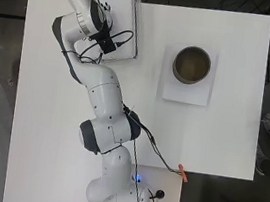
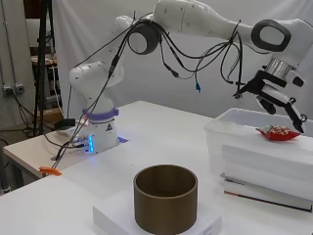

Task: Teleoperate dual arm-hand system to remove items from a box

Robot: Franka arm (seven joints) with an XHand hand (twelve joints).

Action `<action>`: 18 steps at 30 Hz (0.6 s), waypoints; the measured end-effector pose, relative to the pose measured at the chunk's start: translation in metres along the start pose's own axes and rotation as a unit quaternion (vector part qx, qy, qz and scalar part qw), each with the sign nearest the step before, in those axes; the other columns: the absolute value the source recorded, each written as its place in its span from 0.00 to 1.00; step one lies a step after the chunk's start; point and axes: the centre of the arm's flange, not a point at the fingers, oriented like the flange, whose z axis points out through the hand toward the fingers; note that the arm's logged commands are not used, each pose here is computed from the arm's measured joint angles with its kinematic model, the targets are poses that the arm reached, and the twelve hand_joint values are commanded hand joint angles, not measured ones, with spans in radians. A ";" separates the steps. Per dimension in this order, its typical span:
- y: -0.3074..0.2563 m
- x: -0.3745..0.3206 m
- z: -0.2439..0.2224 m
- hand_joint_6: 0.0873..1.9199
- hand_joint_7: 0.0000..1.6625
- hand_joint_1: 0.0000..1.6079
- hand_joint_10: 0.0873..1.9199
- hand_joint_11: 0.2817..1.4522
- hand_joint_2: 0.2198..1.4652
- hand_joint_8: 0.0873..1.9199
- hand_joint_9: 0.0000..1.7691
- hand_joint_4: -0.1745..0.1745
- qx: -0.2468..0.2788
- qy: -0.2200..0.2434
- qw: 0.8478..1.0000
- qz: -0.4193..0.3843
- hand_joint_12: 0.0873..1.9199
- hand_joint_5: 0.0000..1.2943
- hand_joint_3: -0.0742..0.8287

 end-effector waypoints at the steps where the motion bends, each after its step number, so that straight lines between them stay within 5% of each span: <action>1: -0.002 0.004 -0.005 0.00 0.29 0.08 0.00 0.14 0.53 0.00 0.26 1.00 -0.008 0.000 1.000 -0.002 0.00 0.36 0.06; 18: -0.012 0.001 0.034 0.00 0.23 0.08 0.00 0.16 0.49 0.00 0.24 1.00 -0.018 -0.053 0.998 -0.008 0.00 0.27 0.07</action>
